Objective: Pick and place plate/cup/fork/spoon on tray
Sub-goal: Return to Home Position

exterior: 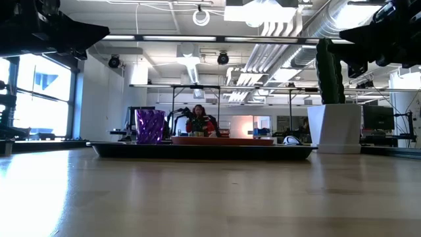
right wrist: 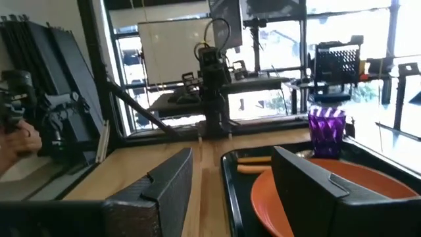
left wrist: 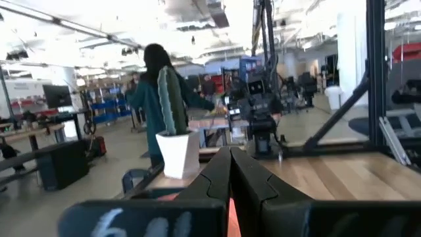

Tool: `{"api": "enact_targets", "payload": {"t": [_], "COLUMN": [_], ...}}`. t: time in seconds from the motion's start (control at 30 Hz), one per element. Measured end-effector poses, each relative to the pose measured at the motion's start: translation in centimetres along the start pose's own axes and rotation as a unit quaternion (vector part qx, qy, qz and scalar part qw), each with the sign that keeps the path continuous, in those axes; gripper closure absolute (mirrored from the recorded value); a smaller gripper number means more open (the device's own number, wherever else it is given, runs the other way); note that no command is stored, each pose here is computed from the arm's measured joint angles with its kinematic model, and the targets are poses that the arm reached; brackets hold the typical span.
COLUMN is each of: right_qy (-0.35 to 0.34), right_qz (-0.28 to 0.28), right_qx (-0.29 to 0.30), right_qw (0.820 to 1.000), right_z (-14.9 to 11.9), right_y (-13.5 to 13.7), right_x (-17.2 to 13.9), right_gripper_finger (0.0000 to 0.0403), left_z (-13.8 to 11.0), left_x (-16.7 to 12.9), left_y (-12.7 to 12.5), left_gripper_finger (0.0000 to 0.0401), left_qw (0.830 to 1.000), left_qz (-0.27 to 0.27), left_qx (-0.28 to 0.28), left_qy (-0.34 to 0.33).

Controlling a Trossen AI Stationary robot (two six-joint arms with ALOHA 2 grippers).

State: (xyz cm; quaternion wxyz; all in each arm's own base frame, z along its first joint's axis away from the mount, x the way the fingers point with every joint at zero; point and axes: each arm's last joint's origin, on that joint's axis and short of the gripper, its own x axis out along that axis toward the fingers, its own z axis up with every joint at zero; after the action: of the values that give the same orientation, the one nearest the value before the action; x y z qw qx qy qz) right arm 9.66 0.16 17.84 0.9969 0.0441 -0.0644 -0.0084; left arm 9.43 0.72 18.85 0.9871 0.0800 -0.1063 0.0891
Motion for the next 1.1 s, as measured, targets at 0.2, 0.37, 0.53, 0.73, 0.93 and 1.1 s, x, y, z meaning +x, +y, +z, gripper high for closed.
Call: {"api": "enact_targets", "payload": {"t": [0.2,0.37,0.53,0.73,0.93,1.1], "right_qy": [0.016,0.019,0.024,0.028,0.029,0.029], "right_qz": [-0.038,-0.121,-0.104,-0.076,-0.077,-0.076], "right_qx": [0.016,0.020,0.007,0.033,0.043,0.044], "right_qw": [0.999,0.992,0.994,0.996,0.996,0.996], "right_z": [-0.4,-0.6,-0.6,-0.7,-0.7,-0.7], "right_y": [-0.2,-0.7,-0.6,-0.5,-0.5,-0.5], "right_x": [0.0,-0.1,-0.1,0.0,0.0,0.0], "right_gripper_finger": [0.0204,0.0204,0.0204,0.0204,0.0204,0.0204], "left_z": [-0.9,-1.0,-0.9,-1.9,-1.8,-1.8], "left_x": [0.0,0.0,-0.1,-0.2,-0.2,-0.2], "left_y": [-0.2,-0.2,-0.4,-0.5,-0.3,-0.3], "left_gripper_finger": [0.0400,0.0400,0.0401,0.0401,0.0401,0.0401], "left_qw": [0.999,0.999,0.998,0.993,0.995,0.994], "left_qz": [-0.008,-0.007,-0.053,-0.053,-0.018,-0.009], "left_qx": [0.001,0.001,-0.012,-0.050,-0.028,-0.059], "left_qy": [0.048,0.049,0.041,0.098,0.092,0.096]}}
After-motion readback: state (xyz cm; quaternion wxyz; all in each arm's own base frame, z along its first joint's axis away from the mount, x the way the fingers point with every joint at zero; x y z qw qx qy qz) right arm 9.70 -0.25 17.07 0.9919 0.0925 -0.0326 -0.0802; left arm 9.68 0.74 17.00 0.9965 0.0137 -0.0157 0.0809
